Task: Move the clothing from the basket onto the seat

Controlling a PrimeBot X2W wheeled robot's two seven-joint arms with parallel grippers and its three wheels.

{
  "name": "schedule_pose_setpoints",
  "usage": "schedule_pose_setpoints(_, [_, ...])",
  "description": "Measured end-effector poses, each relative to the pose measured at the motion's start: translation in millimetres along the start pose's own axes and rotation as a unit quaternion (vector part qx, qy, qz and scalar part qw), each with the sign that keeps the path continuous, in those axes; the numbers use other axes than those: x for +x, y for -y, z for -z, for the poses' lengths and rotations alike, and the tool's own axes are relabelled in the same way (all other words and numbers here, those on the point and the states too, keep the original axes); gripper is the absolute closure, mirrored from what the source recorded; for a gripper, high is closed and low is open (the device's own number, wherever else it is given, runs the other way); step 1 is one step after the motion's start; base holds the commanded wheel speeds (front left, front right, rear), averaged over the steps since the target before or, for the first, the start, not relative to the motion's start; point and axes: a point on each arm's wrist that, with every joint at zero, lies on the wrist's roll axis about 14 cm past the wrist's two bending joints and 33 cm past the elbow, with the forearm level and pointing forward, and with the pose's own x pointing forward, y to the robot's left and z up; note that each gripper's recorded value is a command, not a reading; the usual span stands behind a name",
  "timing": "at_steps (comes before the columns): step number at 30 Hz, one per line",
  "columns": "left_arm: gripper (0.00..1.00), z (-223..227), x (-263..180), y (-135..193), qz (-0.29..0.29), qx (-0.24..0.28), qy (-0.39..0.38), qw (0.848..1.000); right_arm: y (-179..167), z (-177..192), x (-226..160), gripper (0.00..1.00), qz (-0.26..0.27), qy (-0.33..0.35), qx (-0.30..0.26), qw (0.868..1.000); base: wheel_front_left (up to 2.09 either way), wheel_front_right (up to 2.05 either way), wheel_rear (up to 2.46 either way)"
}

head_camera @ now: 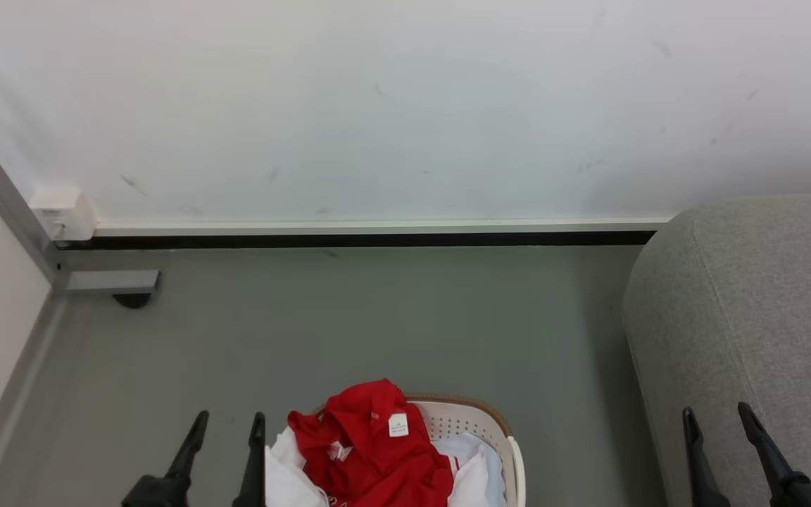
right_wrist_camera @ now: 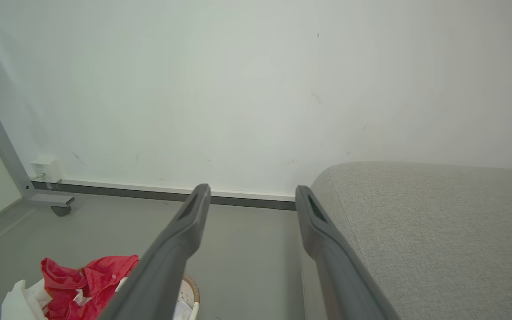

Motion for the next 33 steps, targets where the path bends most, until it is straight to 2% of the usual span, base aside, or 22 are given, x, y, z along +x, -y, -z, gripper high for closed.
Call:
schedule_pose_setpoints(4, [0.0,-1,11,17,0.031,-0.001,0.002,1.0,5,-3,4,0.0,0.007,0.005,-0.001,1.0,0.0,0.0,0.0])
schedule_pose_setpoints(8, [0.0,10,31,47,0.088,0.009,-0.013,0.996,8,-7,17,0.0,0.01,0.013,-0.001,1.0,0.0,0.0,0.0])
schedule_pose_setpoints(15, [0.0,54,76,104,0.2,0.054,-0.072,0.976,16,-13,59,0.0,0.016,0.032,-0.007,0.999,0.0,0.0,0.0])
schedule_pose_setpoints(21, [0.0,138,94,132,0.269,0.105,-0.203,0.935,17,-10,101,0.0,0.007,0.047,-0.014,0.999,0.0,0.0,0.0])
schedule_pose_setpoints(25, [0.0,203,92,129,0.289,0.134,-0.3,0.899,21,-2,121,0.0,0.007,0.05,-0.004,0.999,0.0,0.0,0.0])
schedule_pose_setpoints(29, [0.0,254,89,131,0.313,0.157,-0.357,0.866,30,15,131,0.0,0.015,0.041,0.006,0.999,0.0,0.0,0.0])
schedule_pose_setpoints(33, [0.0,297,94,123,0.311,0.181,-0.397,0.844,36,34,136,0.0,0.021,0.026,0.015,0.999,0.0,0.0,0.0])
